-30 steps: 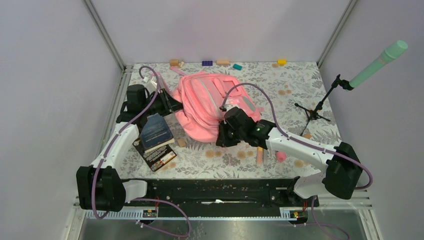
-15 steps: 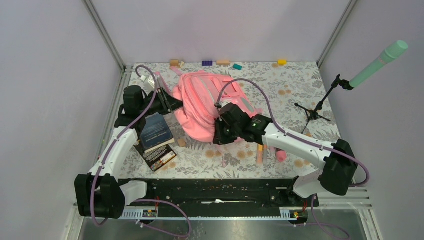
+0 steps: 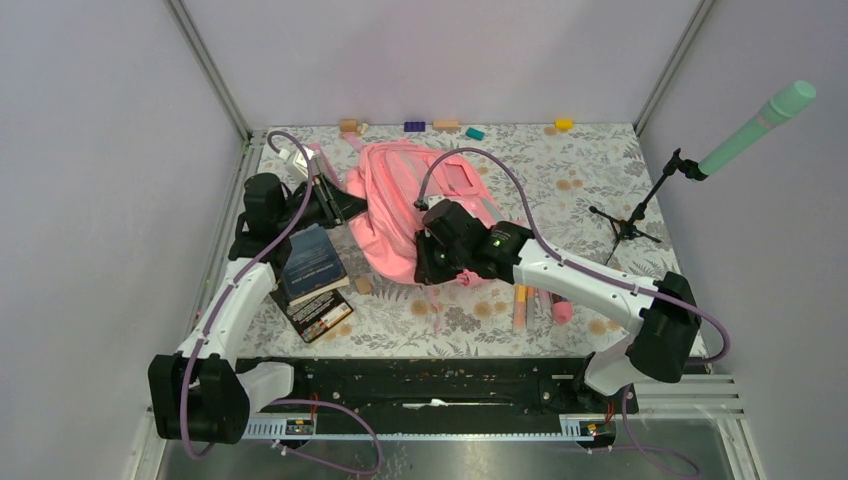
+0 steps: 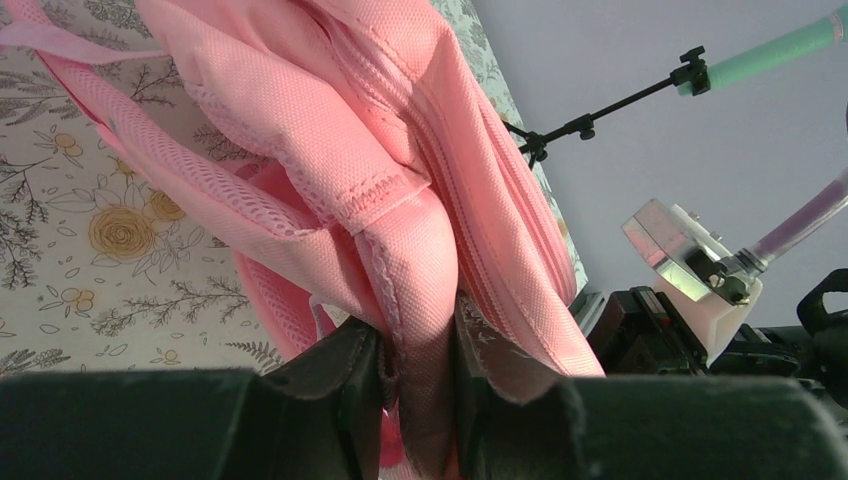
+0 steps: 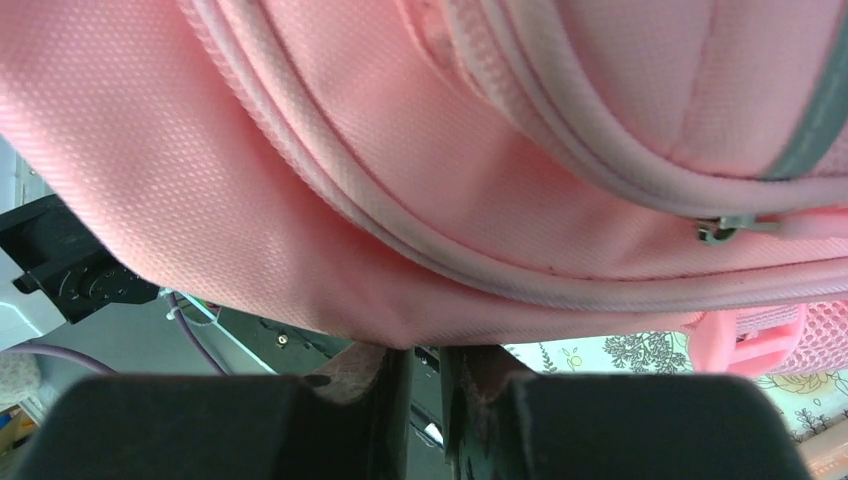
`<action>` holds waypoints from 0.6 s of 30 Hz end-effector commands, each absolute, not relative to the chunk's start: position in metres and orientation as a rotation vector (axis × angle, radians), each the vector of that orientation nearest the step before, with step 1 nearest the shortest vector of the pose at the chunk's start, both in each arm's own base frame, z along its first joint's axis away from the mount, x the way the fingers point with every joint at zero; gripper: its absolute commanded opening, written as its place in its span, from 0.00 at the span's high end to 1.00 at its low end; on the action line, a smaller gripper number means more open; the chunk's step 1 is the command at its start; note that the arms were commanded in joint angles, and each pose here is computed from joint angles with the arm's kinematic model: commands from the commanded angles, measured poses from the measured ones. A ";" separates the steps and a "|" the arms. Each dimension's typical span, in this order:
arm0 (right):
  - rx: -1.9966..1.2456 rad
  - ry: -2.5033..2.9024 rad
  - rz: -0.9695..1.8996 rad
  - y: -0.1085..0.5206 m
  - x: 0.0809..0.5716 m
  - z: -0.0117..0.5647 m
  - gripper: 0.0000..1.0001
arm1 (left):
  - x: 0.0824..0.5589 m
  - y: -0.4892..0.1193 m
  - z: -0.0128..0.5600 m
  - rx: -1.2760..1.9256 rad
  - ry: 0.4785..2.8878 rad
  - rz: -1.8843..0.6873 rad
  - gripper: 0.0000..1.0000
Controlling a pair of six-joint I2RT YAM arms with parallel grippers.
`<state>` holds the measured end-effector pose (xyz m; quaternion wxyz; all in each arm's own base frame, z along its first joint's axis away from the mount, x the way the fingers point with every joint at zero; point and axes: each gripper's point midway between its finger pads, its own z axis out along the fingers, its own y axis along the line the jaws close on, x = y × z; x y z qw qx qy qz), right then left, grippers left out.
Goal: Pack the student bag
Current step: Unzip the student bag at the center of the board.
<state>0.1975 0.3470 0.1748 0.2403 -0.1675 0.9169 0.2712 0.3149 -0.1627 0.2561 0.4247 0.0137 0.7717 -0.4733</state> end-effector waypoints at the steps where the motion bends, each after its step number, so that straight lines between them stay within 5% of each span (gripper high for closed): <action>1: -0.491 2.237 0.964 0.396 0.209 0.254 1.00 | 0.300 -0.178 0.293 0.230 1.772 -1.227 1.00; 18: -0.526 2.144 1.021 0.421 0.204 0.299 1.00 | 0.291 -0.182 0.308 0.287 1.697 -1.242 1.00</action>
